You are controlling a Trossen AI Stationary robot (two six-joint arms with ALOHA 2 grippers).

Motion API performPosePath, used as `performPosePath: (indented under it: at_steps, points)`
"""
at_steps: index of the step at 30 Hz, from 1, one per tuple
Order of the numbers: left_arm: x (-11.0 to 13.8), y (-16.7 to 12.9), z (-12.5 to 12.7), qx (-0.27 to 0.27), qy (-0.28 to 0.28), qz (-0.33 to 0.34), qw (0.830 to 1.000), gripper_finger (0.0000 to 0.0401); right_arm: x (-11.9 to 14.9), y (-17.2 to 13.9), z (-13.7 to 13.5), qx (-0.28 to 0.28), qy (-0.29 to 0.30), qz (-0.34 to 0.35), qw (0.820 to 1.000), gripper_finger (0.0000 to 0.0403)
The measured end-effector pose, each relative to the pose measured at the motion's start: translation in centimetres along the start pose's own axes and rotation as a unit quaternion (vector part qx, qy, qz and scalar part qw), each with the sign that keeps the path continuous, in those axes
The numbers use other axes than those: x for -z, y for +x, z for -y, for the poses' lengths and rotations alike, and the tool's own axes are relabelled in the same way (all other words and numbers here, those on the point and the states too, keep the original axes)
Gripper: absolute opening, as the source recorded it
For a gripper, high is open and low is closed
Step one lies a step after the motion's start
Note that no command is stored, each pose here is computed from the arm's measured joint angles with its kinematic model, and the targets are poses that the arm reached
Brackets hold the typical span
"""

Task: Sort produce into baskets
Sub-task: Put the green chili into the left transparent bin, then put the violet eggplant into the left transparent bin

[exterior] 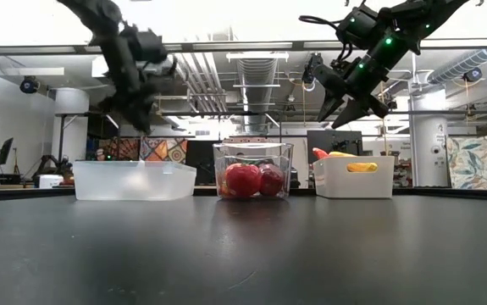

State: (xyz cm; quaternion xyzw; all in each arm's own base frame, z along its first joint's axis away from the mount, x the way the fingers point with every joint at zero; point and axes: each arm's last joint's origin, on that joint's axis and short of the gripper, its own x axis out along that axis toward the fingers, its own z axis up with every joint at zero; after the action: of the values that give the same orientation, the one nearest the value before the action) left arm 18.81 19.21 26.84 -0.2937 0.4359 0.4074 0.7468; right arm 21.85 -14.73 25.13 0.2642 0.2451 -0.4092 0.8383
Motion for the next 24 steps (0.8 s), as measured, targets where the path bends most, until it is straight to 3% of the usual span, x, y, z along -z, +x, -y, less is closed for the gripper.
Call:
performPosePath:
  at_steps: [4,8,13,18,24]
  points:
    - [-0.7,2.4,-2.1,-0.007,-0.013,-0.041,0.999,0.0009,0.0,0.0,0.0,0.000,0.008,-0.001,1.000,0.0203]
    - [-0.7,4.1,-2.4,-0.010,-0.005,-0.067,0.998,0.0019,0.0,0.0,0.0,-0.003,0.009,-0.002,1.000,0.0203]
    - [-0.8,5.1,-2.4,-0.026,-0.004,-0.078,0.997,0.0059,0.0,0.0,0.0,-0.004,0.011,-0.003,1.000,0.0203]
    - [-0.9,4.8,-2.4,-0.026,-0.003,-0.067,0.997,0.0100,0.0,0.0,0.0,-0.007,0.011,-0.004,1.000,0.0203]
    - [-0.3,2.2,-1.9,0.003,-0.013,-0.054,0.998,0.0123,0.0,0.0,0.0,-0.009,0.016,-0.005,1.000,0.0203]
